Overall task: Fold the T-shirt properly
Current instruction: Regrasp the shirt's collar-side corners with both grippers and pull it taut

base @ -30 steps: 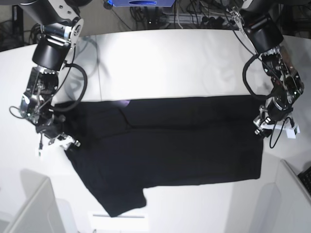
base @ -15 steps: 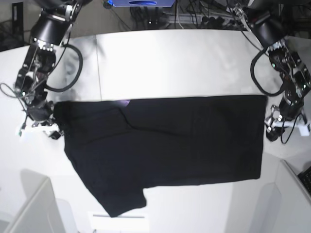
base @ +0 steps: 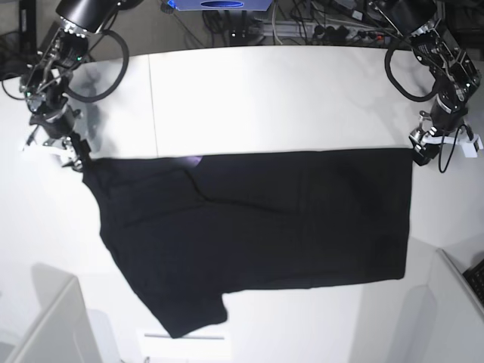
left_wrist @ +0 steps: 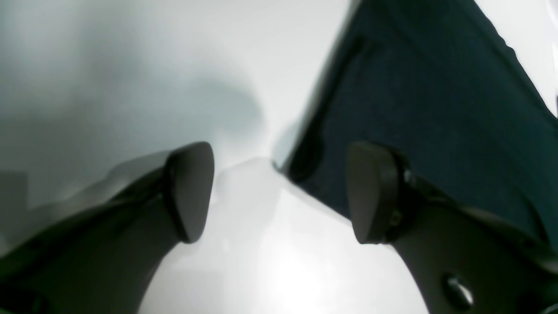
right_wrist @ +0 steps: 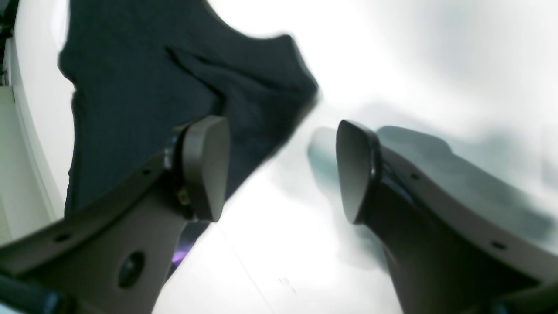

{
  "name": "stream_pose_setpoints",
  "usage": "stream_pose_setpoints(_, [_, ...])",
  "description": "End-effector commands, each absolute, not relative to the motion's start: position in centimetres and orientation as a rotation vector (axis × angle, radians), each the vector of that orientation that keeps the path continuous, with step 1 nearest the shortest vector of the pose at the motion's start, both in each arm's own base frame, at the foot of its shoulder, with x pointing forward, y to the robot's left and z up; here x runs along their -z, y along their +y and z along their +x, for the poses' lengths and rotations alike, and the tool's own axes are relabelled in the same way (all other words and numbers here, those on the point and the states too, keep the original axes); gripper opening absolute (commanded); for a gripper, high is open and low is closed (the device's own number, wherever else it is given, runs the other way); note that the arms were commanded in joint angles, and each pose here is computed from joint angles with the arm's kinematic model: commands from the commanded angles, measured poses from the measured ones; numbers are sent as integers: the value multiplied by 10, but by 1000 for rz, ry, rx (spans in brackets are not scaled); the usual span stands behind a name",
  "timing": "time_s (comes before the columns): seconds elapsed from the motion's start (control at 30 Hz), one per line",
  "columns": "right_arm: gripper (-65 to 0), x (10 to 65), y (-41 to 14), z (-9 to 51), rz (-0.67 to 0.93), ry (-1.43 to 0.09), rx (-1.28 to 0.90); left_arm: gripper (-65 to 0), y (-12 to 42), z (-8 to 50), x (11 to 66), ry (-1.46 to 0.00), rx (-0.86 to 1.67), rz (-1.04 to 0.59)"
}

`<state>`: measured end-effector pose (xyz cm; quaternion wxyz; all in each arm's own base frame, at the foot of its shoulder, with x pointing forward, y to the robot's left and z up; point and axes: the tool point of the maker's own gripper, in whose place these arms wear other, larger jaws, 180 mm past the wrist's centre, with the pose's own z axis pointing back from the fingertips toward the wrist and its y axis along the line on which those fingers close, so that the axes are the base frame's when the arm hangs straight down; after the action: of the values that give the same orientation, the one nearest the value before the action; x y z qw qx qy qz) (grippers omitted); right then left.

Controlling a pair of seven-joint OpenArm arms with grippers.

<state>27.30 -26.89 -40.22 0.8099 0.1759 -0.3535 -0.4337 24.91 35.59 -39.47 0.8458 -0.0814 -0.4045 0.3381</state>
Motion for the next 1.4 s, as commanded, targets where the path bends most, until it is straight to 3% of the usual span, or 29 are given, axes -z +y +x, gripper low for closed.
stream_pose_setpoints(0.0, [-282, 391, -276, 285, 380, -803, 912, -201, 361, 262, 382, -907, -705, -182])
stream_pose_setpoints(0.43, [-282, 438, -263, 302, 446, -659, 998, -202, 330, 287, 420, -805, -723, -291])
stream_pose_setpoints(0.77, [-285, 448, -245, 306, 440, -605, 910, -212, 332, 288, 419, -833, -724, -274])
stream_pose_setpoints(0.87, [-285, 449, -247, 306, 427, -621, 914, -311, 332, 288, 419, -833, -724, -274])
stream_pose_setpoints(1.03, [-291, 449, -248, 306, 424, -626, 914, -573, 332, 289, 420, -832, -727, -277])
stream_pose_setpoints(1.07, [-309, 449, -248, 307, 423, -628, 914, -627, 331, 289, 423, -824, -732, -282])
stream_pose_setpoints(1.13, [-386, 451, -248, 305, 423, -623, 923, -650, 330, 285, 431, -801, -745, -288])
stream_pose_setpoints(1.27, [-650, 459, -256, 299, 405, -600, 933, -650, 330, 280, 440, -773, -760, -292])
stream_pose_setpoints(1.37, [-650, 459, -260, 298, 397, -599, 934, -650, 330, 277, 441, -769, -756, -286])
